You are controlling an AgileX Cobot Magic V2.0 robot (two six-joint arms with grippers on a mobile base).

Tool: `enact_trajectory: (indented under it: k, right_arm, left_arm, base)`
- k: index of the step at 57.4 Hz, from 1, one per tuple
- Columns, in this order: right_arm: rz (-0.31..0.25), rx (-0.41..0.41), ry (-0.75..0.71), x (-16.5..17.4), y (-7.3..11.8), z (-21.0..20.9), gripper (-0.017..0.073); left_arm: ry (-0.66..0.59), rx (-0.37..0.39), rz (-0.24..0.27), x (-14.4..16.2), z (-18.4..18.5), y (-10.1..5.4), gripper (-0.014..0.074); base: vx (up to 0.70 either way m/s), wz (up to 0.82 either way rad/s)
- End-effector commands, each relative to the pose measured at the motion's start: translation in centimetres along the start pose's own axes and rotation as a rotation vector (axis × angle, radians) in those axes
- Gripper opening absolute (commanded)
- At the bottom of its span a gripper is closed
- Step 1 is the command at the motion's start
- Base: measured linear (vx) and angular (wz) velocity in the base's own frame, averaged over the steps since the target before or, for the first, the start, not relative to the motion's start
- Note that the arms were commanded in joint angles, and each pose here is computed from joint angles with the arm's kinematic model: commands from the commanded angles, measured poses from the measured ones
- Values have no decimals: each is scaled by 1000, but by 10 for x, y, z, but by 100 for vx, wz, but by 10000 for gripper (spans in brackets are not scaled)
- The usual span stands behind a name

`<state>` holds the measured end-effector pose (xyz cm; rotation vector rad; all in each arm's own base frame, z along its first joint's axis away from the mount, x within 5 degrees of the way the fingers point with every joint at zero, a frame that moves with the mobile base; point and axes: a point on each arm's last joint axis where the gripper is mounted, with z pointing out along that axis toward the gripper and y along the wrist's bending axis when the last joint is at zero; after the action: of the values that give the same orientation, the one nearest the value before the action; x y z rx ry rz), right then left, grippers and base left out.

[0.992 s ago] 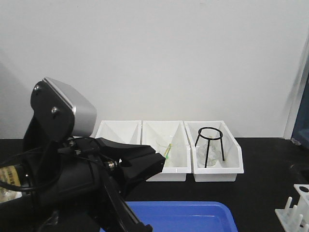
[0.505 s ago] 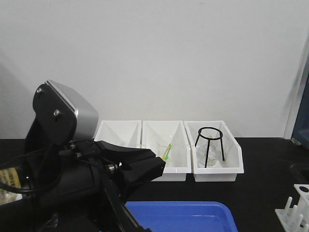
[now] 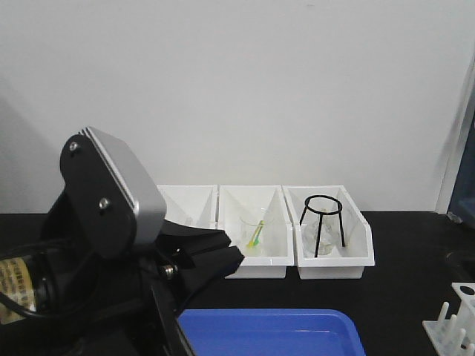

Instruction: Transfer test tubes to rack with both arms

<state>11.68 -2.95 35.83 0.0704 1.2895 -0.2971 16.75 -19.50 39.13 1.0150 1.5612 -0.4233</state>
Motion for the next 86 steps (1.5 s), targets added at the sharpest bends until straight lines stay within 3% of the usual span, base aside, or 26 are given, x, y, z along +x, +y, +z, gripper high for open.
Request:
enact_trajectory:
  k: [1,6,11,16,25,32,45,46,57,86]
  right_arm:
    - [-10,-7,-105,-18,0,1,-7]
    - [-10,-7,-105,-18,0,1,-7]
    - [-10,-7,-105,-18,0,1,-7]
    - [-10,-7,-103,-18,0,1,-7]
    - [-10,-6,-102,-18,0,1,-7]
    - [-10,-6,-102,-18,0,1,-7]
    - [-10,-6,-102,-18,0,1,-7]
    - [-10,-6,-101,-18,0,1,-7]
    - [-10,-6,-99,-18,0,1,-7]
    - [-11,-6,-100,-18,-1,1,-7]
  left_arm:
    - [-61,-101,17,-13,-18,20,-20]
    - [12,-175,-51,-4,-36,39,-20]
    - [48,-269,-69,11,-62,52,-20]
    - [48,-364,-61,35,-86,53,-20]
    - [-45,-525,-69,96,-132,29,-20]
    - [-69,-597,-79,147,-152,2,-20]
    - [-135,-712,-181,226,-159,-33,-20]
    - [-134,-759,-208,248,-153,-36,-20]
    - [-112,-768,-240,250,-153,-35,-20]
    - [-104,-768,-242,251,-152,-35,-20]
  base:
    - [0,0]
    - [0,0]
    - [0,0]
    - [0,0]
    - [0,0]
    - [0,0]
    - [0,0]
    - [0,0]
    - [0,0]
    - [0,0]
